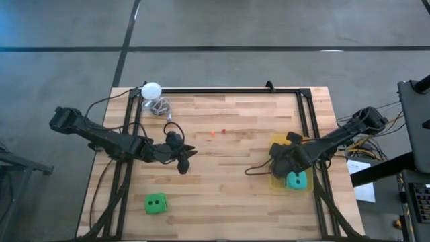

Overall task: Pick & Place Dice
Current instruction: Put the top large green dice into the yellow bin, then adjust the blue dice in the yellow bin, then put the large green dice into the yellow bin

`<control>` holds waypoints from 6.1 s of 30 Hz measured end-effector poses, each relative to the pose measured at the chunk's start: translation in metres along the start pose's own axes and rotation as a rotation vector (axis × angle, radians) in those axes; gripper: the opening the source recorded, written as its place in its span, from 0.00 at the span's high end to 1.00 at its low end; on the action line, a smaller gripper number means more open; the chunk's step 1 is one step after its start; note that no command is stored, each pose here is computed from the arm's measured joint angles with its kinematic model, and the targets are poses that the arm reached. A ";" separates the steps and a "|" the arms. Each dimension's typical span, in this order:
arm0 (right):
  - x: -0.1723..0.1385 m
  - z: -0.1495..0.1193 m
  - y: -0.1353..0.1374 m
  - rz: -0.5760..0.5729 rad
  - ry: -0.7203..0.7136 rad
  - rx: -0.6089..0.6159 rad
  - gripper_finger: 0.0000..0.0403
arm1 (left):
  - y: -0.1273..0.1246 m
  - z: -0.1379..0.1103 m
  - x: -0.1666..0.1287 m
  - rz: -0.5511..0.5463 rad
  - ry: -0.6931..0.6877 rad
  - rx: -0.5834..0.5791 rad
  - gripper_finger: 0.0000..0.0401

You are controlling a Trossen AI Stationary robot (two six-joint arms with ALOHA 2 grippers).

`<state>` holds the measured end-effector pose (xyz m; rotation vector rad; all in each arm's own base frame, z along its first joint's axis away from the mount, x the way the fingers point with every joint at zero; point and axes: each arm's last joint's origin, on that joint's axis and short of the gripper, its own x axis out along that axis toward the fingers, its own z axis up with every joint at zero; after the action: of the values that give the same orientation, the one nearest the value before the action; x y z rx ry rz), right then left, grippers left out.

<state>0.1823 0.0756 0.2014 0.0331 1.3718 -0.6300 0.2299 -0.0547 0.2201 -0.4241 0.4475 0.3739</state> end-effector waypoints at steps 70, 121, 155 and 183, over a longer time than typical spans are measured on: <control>-0.059 -0.011 0.062 0.161 0.234 -0.027 0.98 | 0.000 0.001 -0.001 -0.009 0.004 -0.002 0.72; -0.054 0.035 0.101 0.192 -0.666 -0.214 0.66 | -0.185 -0.068 -0.087 0.034 0.796 0.558 0.72; -0.038 0.029 0.100 0.119 -0.678 -0.322 0.67 | -0.173 -0.097 -0.076 0.233 0.971 0.242 0.55; -0.038 0.028 0.102 0.167 -0.651 -0.344 0.67 | -0.159 -0.125 -0.060 0.358 1.030 0.372 0.68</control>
<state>0.2493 0.1652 0.2080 -0.3072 0.8148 -0.2211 0.2067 -0.2633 0.1958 -0.1377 1.5838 0.3858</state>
